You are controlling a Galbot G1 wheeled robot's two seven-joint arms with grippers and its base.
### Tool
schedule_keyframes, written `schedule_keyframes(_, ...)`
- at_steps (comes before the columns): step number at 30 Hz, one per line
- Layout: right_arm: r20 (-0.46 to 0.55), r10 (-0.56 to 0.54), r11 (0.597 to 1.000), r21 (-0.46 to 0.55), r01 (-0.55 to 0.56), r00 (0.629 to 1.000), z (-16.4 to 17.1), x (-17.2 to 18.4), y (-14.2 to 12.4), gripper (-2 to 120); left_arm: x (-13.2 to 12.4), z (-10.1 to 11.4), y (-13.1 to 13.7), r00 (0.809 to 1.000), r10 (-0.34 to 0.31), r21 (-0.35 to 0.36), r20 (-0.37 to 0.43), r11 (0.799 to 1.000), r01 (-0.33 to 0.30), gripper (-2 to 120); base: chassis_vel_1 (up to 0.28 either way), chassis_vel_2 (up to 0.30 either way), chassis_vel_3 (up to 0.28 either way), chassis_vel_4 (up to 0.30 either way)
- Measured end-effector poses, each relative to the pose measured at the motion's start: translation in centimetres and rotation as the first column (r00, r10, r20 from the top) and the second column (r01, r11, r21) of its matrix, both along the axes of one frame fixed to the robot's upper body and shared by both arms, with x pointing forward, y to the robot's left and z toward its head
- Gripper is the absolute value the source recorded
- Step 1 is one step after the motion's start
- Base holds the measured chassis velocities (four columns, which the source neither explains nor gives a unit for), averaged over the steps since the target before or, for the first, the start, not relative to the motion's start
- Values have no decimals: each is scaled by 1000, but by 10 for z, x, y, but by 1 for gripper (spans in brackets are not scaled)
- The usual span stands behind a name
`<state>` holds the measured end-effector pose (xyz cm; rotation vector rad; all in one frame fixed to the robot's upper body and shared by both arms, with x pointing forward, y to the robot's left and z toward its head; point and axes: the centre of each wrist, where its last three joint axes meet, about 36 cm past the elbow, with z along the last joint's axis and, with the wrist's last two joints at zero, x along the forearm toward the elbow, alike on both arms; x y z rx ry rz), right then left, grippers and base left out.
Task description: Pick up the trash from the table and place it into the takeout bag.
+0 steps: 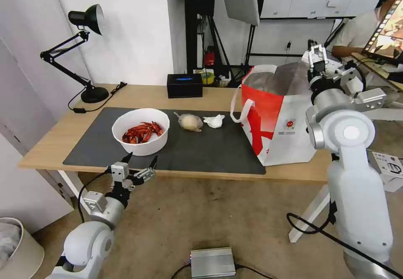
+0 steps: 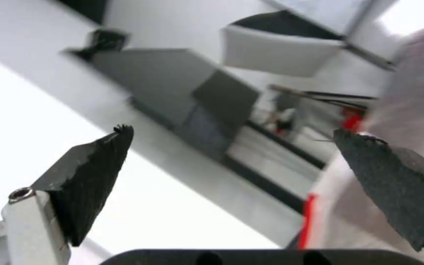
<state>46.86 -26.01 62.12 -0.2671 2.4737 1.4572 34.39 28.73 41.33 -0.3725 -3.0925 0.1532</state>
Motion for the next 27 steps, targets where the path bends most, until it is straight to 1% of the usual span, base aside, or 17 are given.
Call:
schedule_keyframes(1,23,16,1000,-23,-15,1000,-5,-4,4,100,0,0,0,1000,1,-1,1,1000,-1,100,0,0,0,0)
schedule_keyframes(3,90,62,993,-107,-52,994,-19,-17,16,100,-2,0,1,1000,6,-2,3,1000,-6,100,0,0,0,0)
schedule_keyframes(4,90,62,993,-107,-52,994,-19,-17,16,100,-2,0,1,1000,6,-2,3,1000,-6,100,0,0,0,0)
schedule_keyframes(5,112,78,987,-148,-61,991,-26,-22,21,100,-2,0,2,1000,8,-2,4,1000,-8,100,0,0,0,0)
schedule_keyframes(6,140,90,976,-210,-60,986,-34,-30,29,100,-2,0,3,1000,10,-1,6,1000,-10,100,0,0,0,0)
schedule_keyframes(7,140,90,976,-210,-60,986,-34,-30,29,100,-2,0,3,1000,10,-1,6,1000,-10,100,0,0,0,0)
schedule_keyframes(8,151,93,970,-237,-56,984,-37,-34,31,100,-2,0,3,1000,9,-1,7,1000,-9,100,0,0,0,0)
schedule_keyframes(10,183,101,937,-349,-31,978,-55,-53,42,100,-1,2,5,1000,10,1,13,1000,-10,100,0,0,0,0)
schedule_keyframes(11,183,101,937,-349,-31,978,-55,-53,42,100,-1,2,5,1000,10,1,13,1000,-10,100,0,0,0,0)
schedule_keyframes(14,189,74,877,-480,27,979,-83,-79,49,100,0,3,5,1000,13,-4,17,1000,-13,100,0,0,0,0)
schedule_keyframes(15,189,74,877,-480,27,979,-83,-79,49,100,0,3,5,1000,13,-4,17,1000,-13,100,0,0,0,0)
schedule_keyframes(17,178,43,840,-539,61,983,-103,-96,51,100,0,2,4,1000,15,-7,21,1000,-15,100,0,0,0,0)
schedule_keyframes(18,178,43,840,-539,61,983,-103,-96,51,100,0,2,4,1000,15,-7,21,1000,-15,100,0,0,0,0)
schedule_keyframes(21,167,4,805,-585,95,986,-123,-110,55,100,1,2,6,999,18,-9,27,1000,-18,100,0,0,0,0)
schedule_keyframes(25,140,-46,784,-608,122,989,-138,-115,59,100,1,2,8,999,15,-7,30,1000,-15,100,0,0,0,0)
schedule_keyframes(26,140,-46,784,-608,122,989,-138,-115,59,100,1,2,8,999,15,-7,30,1000,-15,100,0,0,0,0)
schedule_keyframes(27,124,-73,771,-622,135,990,-146,-115,60,100,0,2,10,999,15,-6,30,1000,-15,100,0,0,0,0)
